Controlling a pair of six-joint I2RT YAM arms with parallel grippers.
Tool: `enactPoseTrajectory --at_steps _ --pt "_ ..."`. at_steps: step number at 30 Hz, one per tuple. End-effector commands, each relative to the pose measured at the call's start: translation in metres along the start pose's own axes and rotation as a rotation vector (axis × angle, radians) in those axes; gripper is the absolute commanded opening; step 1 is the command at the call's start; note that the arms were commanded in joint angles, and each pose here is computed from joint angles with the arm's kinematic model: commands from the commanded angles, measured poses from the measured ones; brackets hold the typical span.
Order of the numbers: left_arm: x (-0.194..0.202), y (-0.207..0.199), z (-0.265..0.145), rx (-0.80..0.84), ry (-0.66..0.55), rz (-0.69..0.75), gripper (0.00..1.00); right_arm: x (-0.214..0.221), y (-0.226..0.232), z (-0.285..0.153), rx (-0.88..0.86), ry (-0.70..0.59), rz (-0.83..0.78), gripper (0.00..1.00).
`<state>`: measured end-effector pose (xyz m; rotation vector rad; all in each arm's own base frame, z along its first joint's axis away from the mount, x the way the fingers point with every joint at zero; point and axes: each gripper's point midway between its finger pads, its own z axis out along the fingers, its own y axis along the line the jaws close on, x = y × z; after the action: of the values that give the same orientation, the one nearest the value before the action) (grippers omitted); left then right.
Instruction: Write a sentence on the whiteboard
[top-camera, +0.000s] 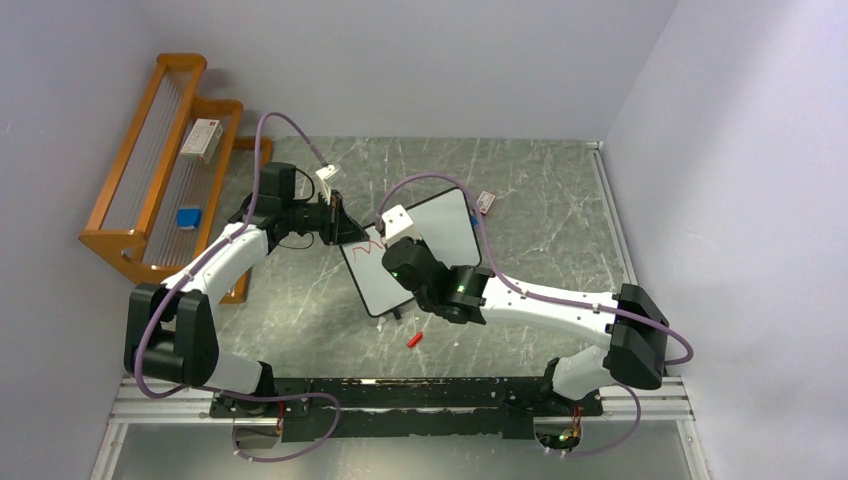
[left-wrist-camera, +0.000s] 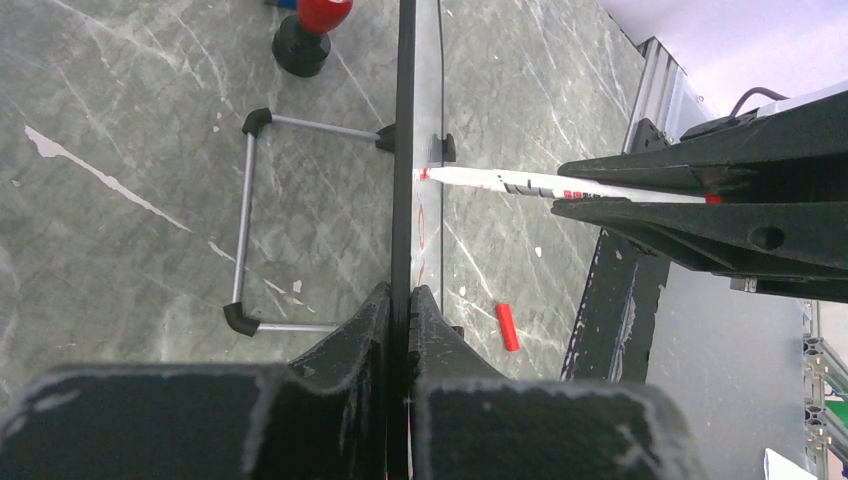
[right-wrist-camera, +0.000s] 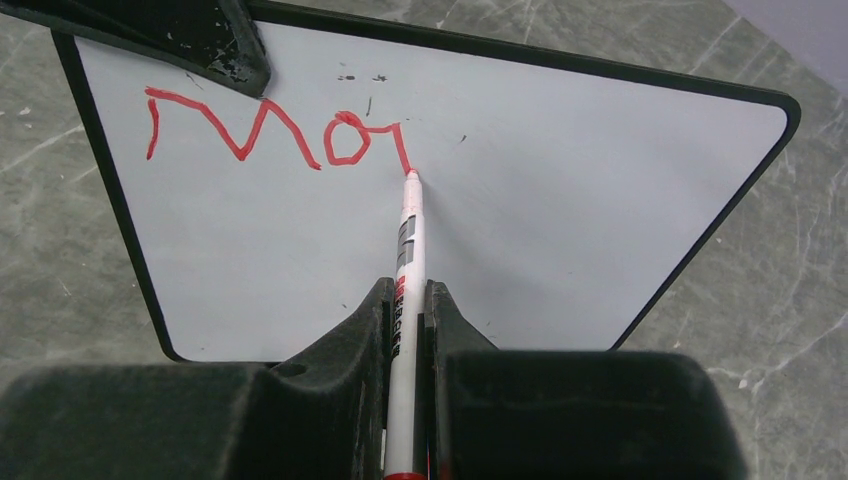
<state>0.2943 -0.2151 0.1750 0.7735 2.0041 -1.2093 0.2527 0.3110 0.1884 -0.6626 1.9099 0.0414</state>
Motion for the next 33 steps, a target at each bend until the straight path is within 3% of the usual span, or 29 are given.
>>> enactPoseTrajectory --at_steps 1,19,33 --pt "0.033 0.006 0.010 -0.018 0.097 -0.035 0.05 -0.010 -0.014 0.001 0.040 -0.033 0.030 0.00" --pt "0.034 0.005 0.011 -0.013 0.103 -0.032 0.05 -0.040 -0.020 0.007 0.045 -0.105 0.056 0.00" --pt "0.034 0.008 0.010 -0.038 0.106 -0.032 0.05 -0.025 -0.029 -0.010 0.021 -0.076 0.091 0.00"
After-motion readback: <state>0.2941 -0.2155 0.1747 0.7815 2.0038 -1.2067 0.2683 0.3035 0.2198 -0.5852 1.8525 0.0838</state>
